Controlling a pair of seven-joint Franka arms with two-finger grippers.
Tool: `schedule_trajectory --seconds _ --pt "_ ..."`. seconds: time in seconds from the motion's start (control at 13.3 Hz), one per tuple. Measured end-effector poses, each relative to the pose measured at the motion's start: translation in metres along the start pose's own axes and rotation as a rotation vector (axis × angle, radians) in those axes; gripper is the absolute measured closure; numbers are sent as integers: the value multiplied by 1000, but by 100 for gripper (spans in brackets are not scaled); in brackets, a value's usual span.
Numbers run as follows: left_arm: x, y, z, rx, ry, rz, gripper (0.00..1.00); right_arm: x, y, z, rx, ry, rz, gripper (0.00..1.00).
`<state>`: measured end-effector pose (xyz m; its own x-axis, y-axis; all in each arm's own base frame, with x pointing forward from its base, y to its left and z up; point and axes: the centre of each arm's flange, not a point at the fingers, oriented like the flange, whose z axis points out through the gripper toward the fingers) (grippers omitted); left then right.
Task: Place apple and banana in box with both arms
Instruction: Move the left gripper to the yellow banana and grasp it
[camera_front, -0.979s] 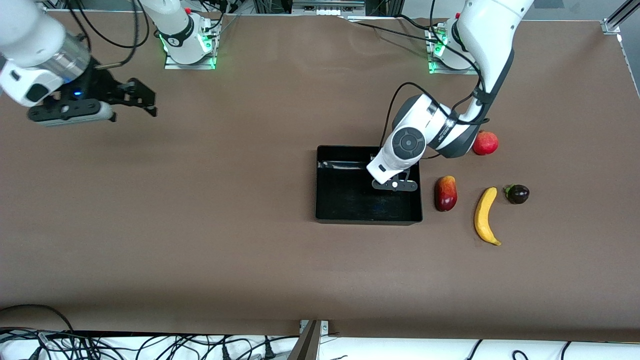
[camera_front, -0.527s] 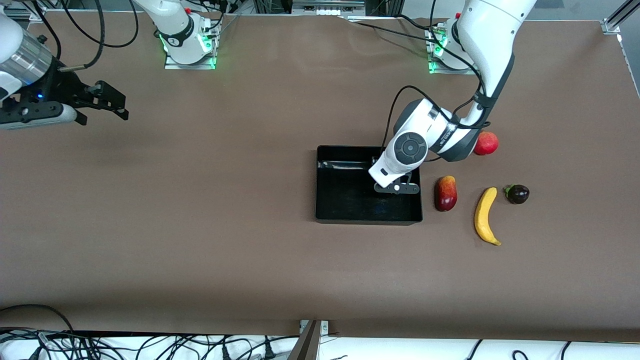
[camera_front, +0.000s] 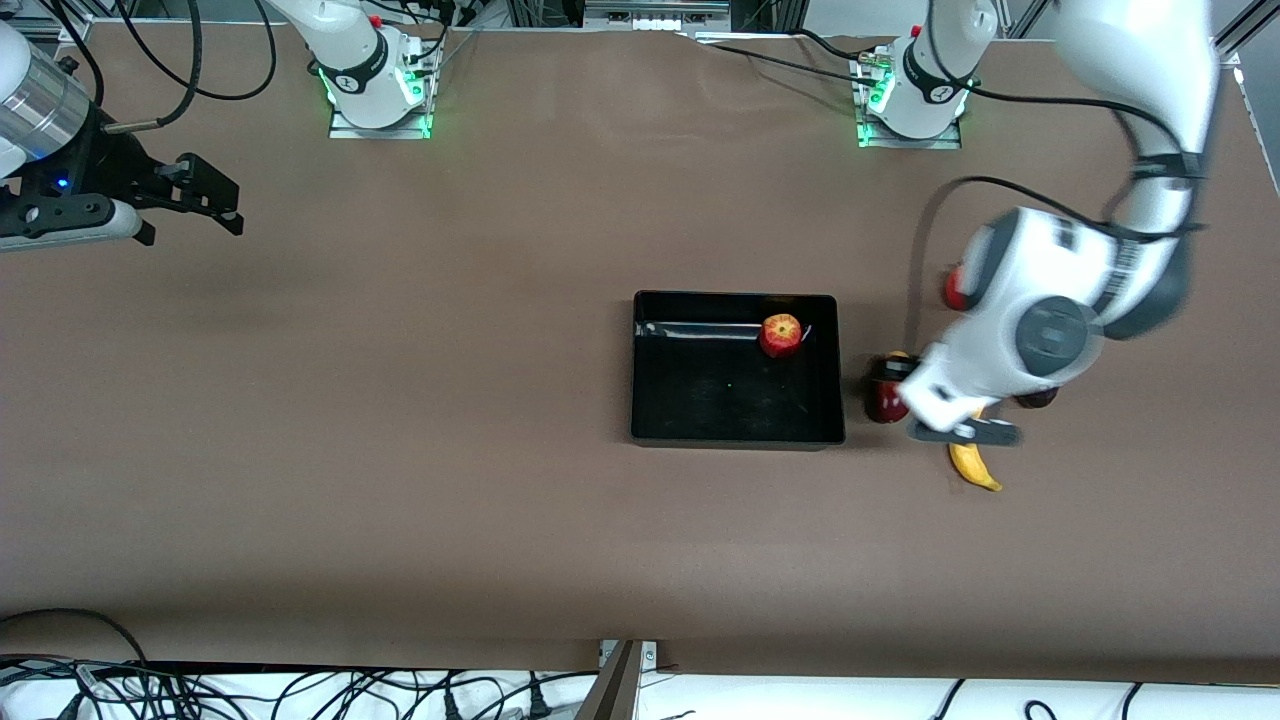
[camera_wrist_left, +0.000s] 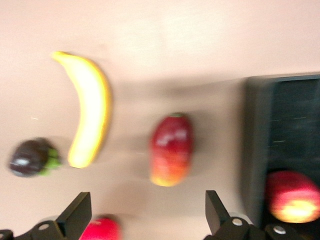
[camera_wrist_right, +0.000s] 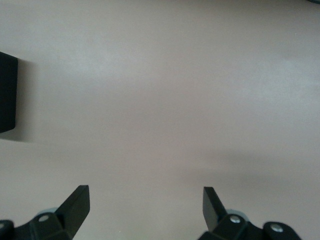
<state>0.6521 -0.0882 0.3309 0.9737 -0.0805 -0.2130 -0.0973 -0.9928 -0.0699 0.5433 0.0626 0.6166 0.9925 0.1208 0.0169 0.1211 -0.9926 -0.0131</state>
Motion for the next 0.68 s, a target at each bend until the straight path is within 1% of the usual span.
schedule_trajectory --seconds 0.23,0.45,0.68 --pt "30 -47 62 3 51 86 0 1 4 0 -11 1 5 0" --pt "41 -75 121 -20 39 118 0 4 6 6 -19 -10 5 0" --pt "42 -70 138 -28 24 131 0 6 5 10 -18 -18 3 0"
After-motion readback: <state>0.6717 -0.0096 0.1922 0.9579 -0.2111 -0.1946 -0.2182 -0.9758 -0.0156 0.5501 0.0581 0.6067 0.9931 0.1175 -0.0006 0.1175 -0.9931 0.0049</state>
